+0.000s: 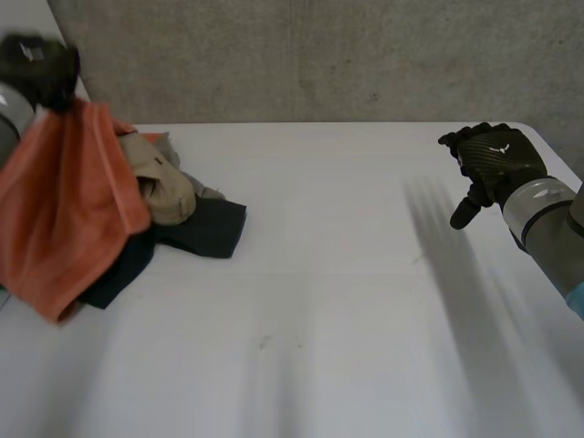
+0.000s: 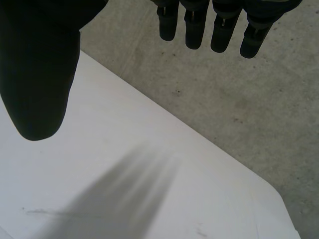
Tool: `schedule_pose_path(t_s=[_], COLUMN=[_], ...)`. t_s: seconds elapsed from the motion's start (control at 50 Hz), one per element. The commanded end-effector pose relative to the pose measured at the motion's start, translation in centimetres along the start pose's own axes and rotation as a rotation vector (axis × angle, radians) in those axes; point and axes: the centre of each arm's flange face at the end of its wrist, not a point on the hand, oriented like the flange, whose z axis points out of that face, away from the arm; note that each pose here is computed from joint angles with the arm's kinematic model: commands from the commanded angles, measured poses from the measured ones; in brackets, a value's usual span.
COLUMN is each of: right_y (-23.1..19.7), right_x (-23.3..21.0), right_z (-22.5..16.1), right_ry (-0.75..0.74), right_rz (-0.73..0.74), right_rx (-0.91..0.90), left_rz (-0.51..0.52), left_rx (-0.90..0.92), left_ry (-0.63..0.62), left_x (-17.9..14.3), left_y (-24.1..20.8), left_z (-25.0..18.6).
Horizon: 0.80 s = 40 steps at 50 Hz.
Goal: Fold the laundry.
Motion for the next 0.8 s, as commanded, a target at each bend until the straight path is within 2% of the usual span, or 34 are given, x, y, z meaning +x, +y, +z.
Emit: schedule_pose_path(t_s=[0.02,0.06,0.12,0.16,0.2,0.22,0.26,0.32,0.34,0.4,0.42,0.48,0.66,0.72,0.8], right_y=[-0.2,-0.2,-0.4,-0.7,-0.8,-0.9,-0.7,-0.7,-0.6,-0.5,-0.3,-0.2,1.0,1.4,1.6], right_x=[0.1,0.4,0.7,0.9,1.1,1.5,1.9,1.9,1.8,1.7,1.5,1.3,0.9,0.9,0.8], right_z=[0.1,0.2,0.2,0.2,0.3,0.4,0.5,0.4,0.4,0.3,0.3,0.4,1.0,1.2,1.2], right_ry=[0.004,0.013,0.020,0.028,0.033,0.044,0.050,0.049,0.045,0.037,0.029,0.023,0.012,0.009,0.009], right_rz=[-0.012,-0.011,-0.012,-0.011,-0.011,-0.011,-0.011,-0.010,-0.009,-0.008,-0.009,-0.019,-0.053,-0.052,-0.052], right_rx=[0.006,0.005,0.012,0.021,0.026,0.026,0.022,0.018,0.011,0.000,-0.006,-0.009,-0.043,-0.052,-0.060], left_rz=[-0.155,-0.240,-0.341,-0.427,-0.465,-0.488,-0.507,-0.483,-0.446,-0.366,-0.292,-0.192,-0.082,-0.038,0.014], left_rx=[0.379,0.490,0.577,0.642,0.650,0.649,0.607,0.512,0.413,0.268,0.147,-0.002,-0.171,-0.208,-0.216], left_ry=[-0.091,-0.062,0.000,0.092,0.148,0.213,0.274,0.271,0.267,0.239,0.206,0.132,0.107,0.120,0.127], left_x=[-2.3,-1.8,0.1,3.1,5.2,7.6,11.1,12.3,12.9,12.4,11.2,7.6,3.1,2.5,2.4], left_y=[-15.0,-18.9,-22.4,-25.3,-26.1,-26.6,-25.6,-22.6,-19.9,-15.7,-11.7,-6.2,2.1,4.7,5.9], left_z=[-2.7,-3.9,-5.4,-7.3,-8.1,-8.8,-8.7,-7.1,-6.2,-5.2,-4.2,-3.2,-2.9,-2.5,-2.0])
